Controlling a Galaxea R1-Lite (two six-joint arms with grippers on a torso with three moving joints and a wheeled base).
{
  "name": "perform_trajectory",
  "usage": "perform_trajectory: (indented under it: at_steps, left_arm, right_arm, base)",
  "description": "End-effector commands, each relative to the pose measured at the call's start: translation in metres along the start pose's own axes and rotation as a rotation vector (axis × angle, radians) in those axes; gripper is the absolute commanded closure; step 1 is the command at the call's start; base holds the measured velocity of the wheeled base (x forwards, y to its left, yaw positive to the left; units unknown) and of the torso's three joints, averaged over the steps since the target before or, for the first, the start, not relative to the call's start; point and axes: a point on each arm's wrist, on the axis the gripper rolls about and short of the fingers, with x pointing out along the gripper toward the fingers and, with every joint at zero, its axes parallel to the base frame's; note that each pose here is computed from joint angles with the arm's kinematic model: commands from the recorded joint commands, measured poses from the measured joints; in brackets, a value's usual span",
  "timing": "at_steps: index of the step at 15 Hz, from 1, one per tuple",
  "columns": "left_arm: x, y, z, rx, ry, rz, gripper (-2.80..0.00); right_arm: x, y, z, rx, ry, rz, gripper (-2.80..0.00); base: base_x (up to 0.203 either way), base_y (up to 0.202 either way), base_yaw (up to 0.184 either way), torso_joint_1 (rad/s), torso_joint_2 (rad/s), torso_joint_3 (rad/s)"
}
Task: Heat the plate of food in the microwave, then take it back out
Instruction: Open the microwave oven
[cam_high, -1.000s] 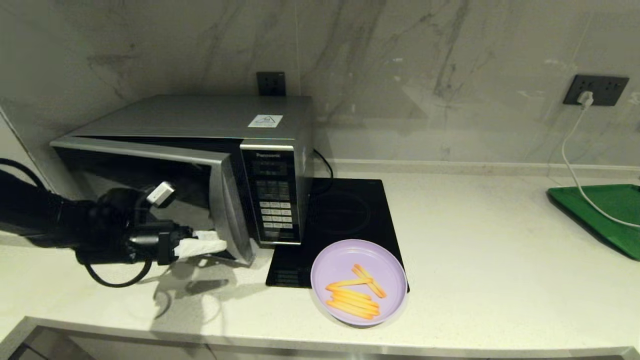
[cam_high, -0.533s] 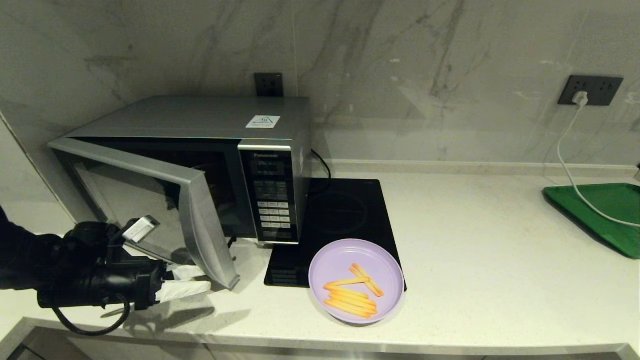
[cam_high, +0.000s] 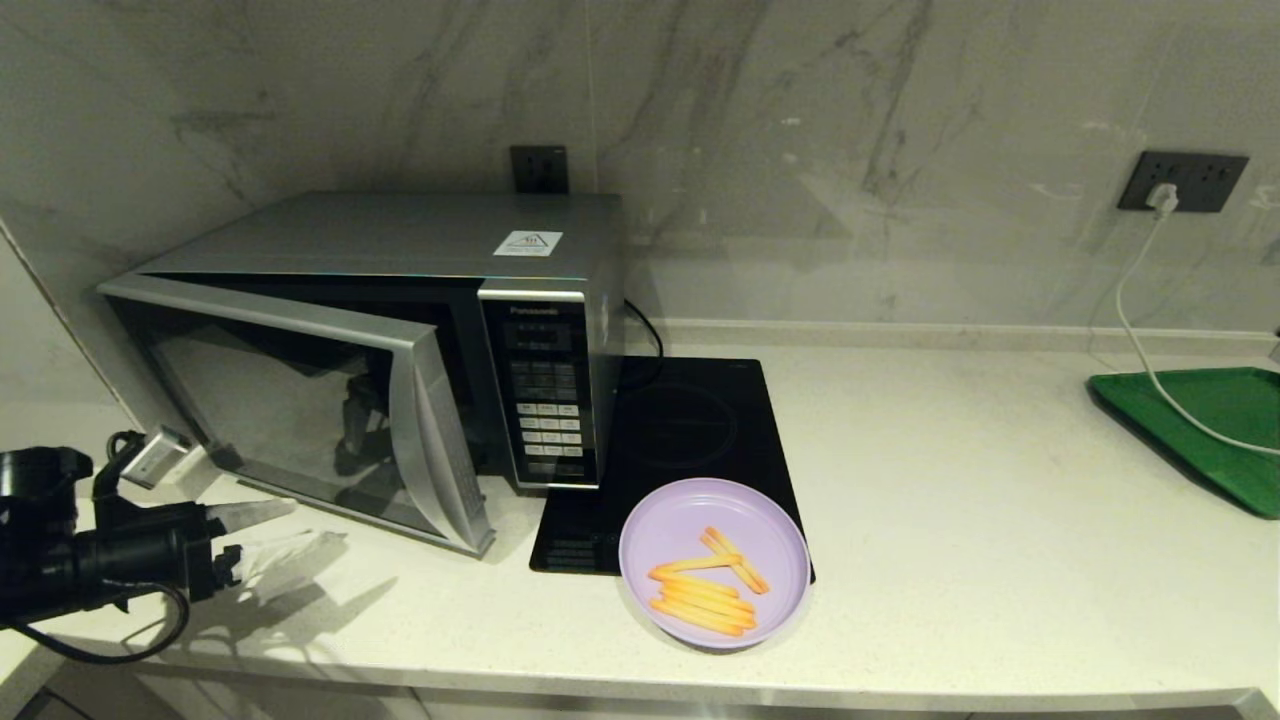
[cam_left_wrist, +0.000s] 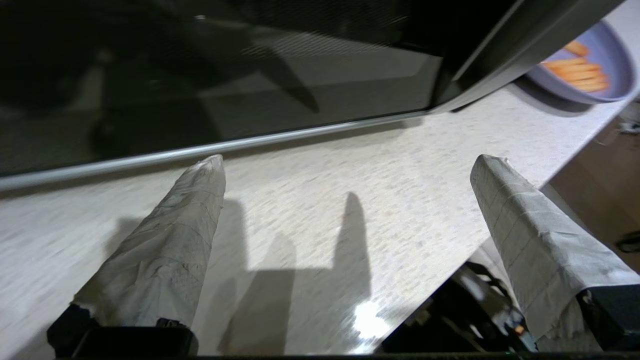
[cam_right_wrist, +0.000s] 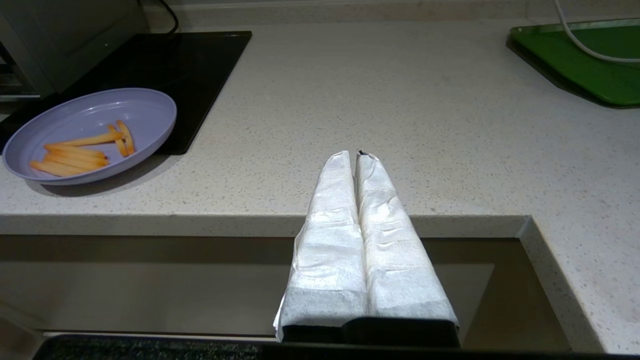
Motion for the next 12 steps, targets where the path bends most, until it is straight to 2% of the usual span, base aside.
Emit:
perform_trajectory:
  at_steps: [1, 4, 5, 8, 10, 12]
  left_arm:
    - [-0.023, -0.006, 0.004, 0.023, -0.025, 0.061, -2.8]
    - [-0.037, -0.02, 0.008, 0.034, 0.038, 0.196, -2.8]
    - [-0.041, -0.026, 0.013, 0.049, 0.035, 0.212, 0.0]
    - [-0.051, -0.058, 0.043, 0.086, -0.005, 0.228, 0.0]
    - [-0.055, -0.089, 0.075, 0.111, -0.053, 0.241, 0.0]
    - [-0.052, -0.123, 0.117, 0.158, -0.102, 0.29, 0.0]
  right_arm:
    - [0.0, 0.0, 0.0, 0.001, 0.0, 0.0, 0.0]
    - [0.0, 0.0, 0.0, 0.001, -0.001, 0.0, 0.0]
    - [0.0, 0.0, 0.0, 0.001, 0.0, 0.001, 0.0]
    - [0.0, 0.0, 0.0, -0.001, 0.0, 0.001, 0.0]
    - [0.0, 0.0, 0.0, 0.0, 0.0, 0.0, 0.0]
    - [0.0, 0.0, 0.0, -0.001, 0.001, 0.0, 0.0]
  base:
    - [0.0, 0.0, 0.0, 0.0, 0.0, 0.0]
    - [0.0, 0.0, 0.0, 0.0, 0.0, 0.0]
    - [0.0, 0.0, 0.0, 0.0, 0.0, 0.0]
    - [0.0, 0.0, 0.0, 0.0, 0.0, 0.0]
    - [0.0, 0.0, 0.0, 0.0, 0.0, 0.0]
    - [0.0, 0.0, 0.0, 0.0, 0.0, 0.0]
